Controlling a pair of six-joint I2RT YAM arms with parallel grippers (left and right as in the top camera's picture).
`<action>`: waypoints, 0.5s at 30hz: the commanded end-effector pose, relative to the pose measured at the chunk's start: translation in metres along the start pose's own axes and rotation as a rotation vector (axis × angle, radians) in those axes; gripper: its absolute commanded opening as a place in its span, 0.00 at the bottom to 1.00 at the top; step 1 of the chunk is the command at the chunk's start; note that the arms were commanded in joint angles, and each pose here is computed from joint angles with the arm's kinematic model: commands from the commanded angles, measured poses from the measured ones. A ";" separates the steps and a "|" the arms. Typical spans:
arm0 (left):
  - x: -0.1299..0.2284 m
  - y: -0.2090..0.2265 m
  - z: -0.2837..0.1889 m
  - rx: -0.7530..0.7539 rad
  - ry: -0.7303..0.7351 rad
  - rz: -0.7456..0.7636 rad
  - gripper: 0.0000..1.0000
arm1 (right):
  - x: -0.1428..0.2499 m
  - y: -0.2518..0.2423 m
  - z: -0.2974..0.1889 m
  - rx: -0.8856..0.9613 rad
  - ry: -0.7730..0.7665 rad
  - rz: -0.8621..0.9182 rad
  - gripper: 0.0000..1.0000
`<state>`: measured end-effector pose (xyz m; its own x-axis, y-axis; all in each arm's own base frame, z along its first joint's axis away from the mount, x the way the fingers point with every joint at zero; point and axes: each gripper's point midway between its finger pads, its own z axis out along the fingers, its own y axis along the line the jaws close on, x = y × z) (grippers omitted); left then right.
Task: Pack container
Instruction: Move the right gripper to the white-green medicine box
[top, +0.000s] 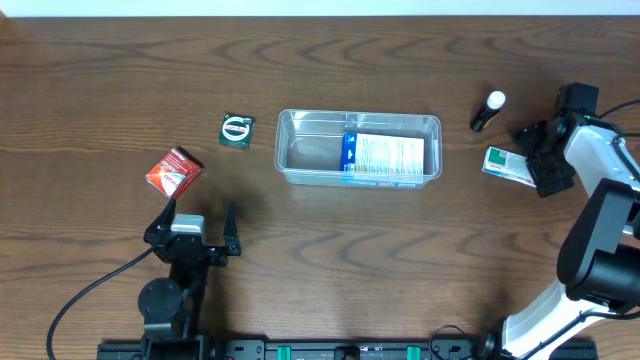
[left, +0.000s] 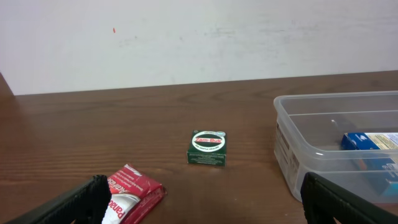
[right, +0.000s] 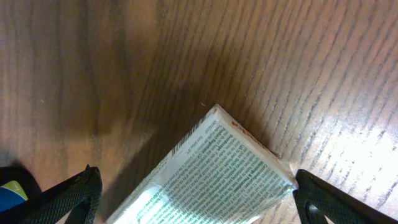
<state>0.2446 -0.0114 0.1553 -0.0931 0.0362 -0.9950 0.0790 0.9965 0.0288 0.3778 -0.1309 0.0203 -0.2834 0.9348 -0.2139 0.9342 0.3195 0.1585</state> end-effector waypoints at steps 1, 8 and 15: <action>0.015 -0.002 0.001 0.013 0.046 -0.008 0.98 | 0.001 0.003 0.002 0.000 -0.002 0.007 0.95; 0.015 -0.002 0.001 0.013 0.046 -0.008 0.98 | 0.013 0.006 0.009 0.013 0.014 -0.022 0.94; 0.015 -0.002 0.001 0.013 0.046 -0.008 0.98 | 0.019 0.004 0.020 0.036 0.032 -0.047 0.87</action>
<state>0.2446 -0.0114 0.1553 -0.0931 0.0362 -0.9950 0.0793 0.9964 0.0288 0.3798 -0.1163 0.0038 -0.3243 0.9266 -0.1906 0.9270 0.3514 0.1313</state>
